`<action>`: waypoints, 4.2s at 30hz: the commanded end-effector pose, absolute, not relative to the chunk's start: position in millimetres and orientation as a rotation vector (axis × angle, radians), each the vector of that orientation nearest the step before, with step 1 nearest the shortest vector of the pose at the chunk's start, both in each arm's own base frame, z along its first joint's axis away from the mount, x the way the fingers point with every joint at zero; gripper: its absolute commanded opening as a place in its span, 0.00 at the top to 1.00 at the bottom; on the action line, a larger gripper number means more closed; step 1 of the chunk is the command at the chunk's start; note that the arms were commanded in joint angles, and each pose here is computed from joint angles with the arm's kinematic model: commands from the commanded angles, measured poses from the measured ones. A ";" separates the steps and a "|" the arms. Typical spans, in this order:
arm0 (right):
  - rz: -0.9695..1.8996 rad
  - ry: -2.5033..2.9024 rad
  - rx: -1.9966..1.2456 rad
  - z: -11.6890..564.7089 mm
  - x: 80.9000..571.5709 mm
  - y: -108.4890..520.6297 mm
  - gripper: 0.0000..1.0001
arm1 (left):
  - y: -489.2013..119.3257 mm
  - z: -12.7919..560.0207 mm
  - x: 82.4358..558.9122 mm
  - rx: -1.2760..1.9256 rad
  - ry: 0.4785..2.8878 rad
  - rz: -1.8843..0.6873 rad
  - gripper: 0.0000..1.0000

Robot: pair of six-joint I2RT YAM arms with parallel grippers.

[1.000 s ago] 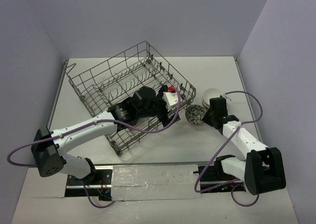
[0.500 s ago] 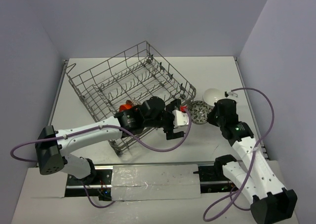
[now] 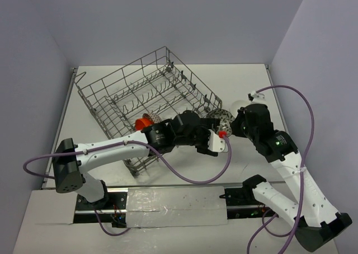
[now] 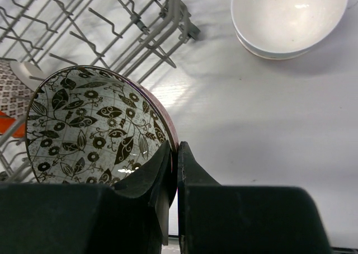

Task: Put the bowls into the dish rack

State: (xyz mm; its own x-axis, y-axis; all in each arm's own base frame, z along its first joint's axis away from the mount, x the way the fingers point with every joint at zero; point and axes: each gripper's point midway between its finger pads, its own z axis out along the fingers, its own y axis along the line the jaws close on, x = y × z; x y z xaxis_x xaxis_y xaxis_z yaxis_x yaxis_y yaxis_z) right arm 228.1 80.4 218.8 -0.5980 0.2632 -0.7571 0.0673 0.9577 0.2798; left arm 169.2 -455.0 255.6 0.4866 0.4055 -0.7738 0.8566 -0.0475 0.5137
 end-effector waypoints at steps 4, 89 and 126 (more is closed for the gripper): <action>0.268 2.144 0.226 241.8 234.2 81.1 1.00 | -464.3 256.0 170.1 1.737 1.052 -0.475 0.39; 0.328 1.714 0.301 342.5 218.5 53.5 0.00 | -358.9 409.9 268.1 0.509 1.325 -1.177 1.00; 0.238 1.739 0.261 319.0 232.2 52.7 0.00 | -261.7 249.3 358.4 -0.754 1.640 -1.333 1.00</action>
State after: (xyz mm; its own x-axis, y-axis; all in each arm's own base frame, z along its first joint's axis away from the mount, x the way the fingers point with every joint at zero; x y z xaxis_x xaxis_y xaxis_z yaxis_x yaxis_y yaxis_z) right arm 226.7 55.9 310.3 -0.2243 0.3015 -0.9267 0.0318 0.9527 0.3023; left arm 357.3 -266.2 229.0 -0.4739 -0.8274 -0.3012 0.0445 0.3192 -0.9467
